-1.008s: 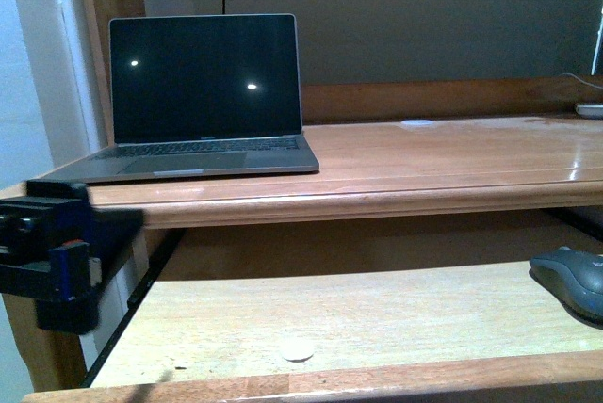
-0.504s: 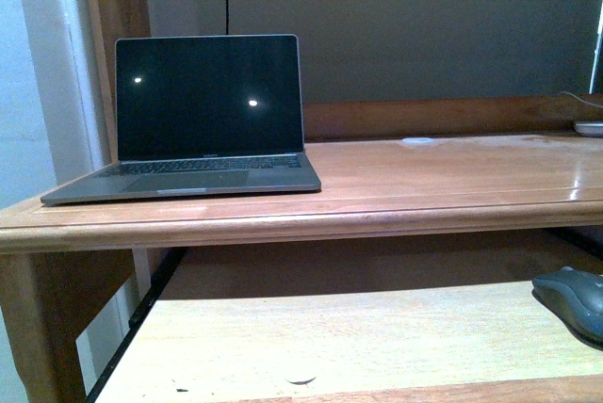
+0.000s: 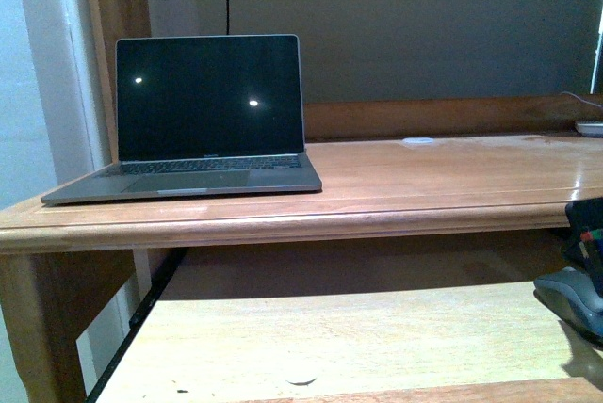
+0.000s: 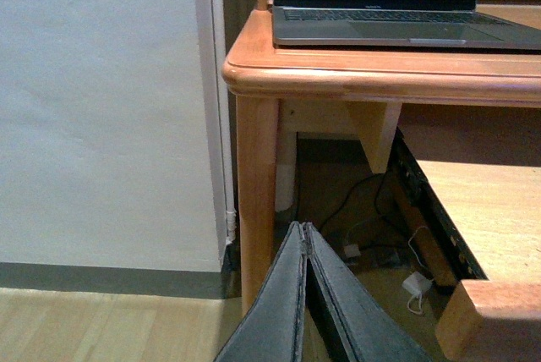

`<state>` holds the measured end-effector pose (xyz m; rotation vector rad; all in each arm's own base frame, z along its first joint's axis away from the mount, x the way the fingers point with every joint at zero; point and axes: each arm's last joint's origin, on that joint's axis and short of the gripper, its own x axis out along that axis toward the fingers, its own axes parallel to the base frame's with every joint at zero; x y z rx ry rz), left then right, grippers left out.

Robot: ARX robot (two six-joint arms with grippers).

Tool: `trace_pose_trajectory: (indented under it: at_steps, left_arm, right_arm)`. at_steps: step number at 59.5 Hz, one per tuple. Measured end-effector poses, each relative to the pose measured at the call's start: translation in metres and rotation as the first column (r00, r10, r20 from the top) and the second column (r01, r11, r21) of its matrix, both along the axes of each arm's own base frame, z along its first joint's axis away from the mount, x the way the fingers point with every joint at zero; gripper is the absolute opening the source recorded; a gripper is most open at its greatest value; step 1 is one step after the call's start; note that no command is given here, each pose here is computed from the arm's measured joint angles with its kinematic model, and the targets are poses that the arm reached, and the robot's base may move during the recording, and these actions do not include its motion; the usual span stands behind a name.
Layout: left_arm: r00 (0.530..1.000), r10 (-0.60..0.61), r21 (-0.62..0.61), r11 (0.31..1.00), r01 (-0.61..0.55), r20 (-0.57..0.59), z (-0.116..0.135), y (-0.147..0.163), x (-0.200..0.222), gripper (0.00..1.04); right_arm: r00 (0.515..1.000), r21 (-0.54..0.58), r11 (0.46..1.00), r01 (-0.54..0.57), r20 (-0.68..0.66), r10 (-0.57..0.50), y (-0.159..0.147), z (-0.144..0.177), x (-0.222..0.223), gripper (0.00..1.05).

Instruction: Place mouse

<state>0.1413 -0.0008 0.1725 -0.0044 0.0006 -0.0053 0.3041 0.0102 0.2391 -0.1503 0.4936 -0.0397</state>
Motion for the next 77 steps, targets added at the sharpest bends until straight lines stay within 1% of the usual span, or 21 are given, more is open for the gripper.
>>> trace_pose_trajectory:
  at_steps: [3,7,26,46,59,62,65,71,77]
  left_arm:
    - [1.0,0.0,0.0,1.0,0.0,0.007,-0.003,0.0,-0.002,0.03]
    - [1.0,0.0,0.0,1.0,0.0,-0.012,-0.008,0.0,-0.005,0.03]
    - [1.0,0.001,0.0,1.0,-0.001,0.005,-0.004,0.0,-0.017,0.03]
    - [1.0,0.001,0.0,1.0,-0.001,0.008,-0.004,0.0,-0.025,0.03]
    - [1.0,0.001,0.0,1.0,-0.001,0.008,-0.004,0.0,-0.029,0.03]
    - [1.0,0.001,0.0,1.0,-0.001,0.009,-0.004,0.0,-0.03,0.03]
    - [1.0,0.001,0.0,1.0,-0.001,0.009,-0.004,0.0,-0.031,0.03]
    - [1.0,0.001,0.0,1.0,-0.001,0.009,-0.004,0.0,-0.032,0.03]
    - [1.0,0.001,0.0,1.0,-0.001,0.009,-0.004,0.0,-0.033,0.03]
  right_arm:
    - [1.0,-0.008,1.0,0.004,-0.022,-0.004,0.0,-0.003,0.004,0.97]
    - [0.999,-0.018,1.0,0.013,-0.036,-0.014,0.0,-0.006,0.007,0.97]
    - [0.996,-0.029,1.0,0.005,-0.087,-0.008,0.006,-0.02,0.016,0.97]
    - [0.993,-0.05,0.998,0.04,-0.111,-0.045,0.006,-0.034,0.023,0.97]
    - [0.993,-0.025,0.998,0.05,-0.106,-0.052,0.004,-0.036,0.025,0.69]
    - [0.993,-0.021,0.998,0.057,-0.106,-0.058,0.002,-0.036,0.025,0.6]
    - [0.993,-0.017,0.998,0.056,-0.102,-0.057,0.001,-0.034,0.025,0.56]
    - [0.994,-0.008,0.999,0.053,-0.095,-0.053,-0.003,-0.03,0.023,0.55]
    - [0.996,-0.003,1.0,0.026,-0.085,-0.026,-0.01,-0.022,0.014,0.55]
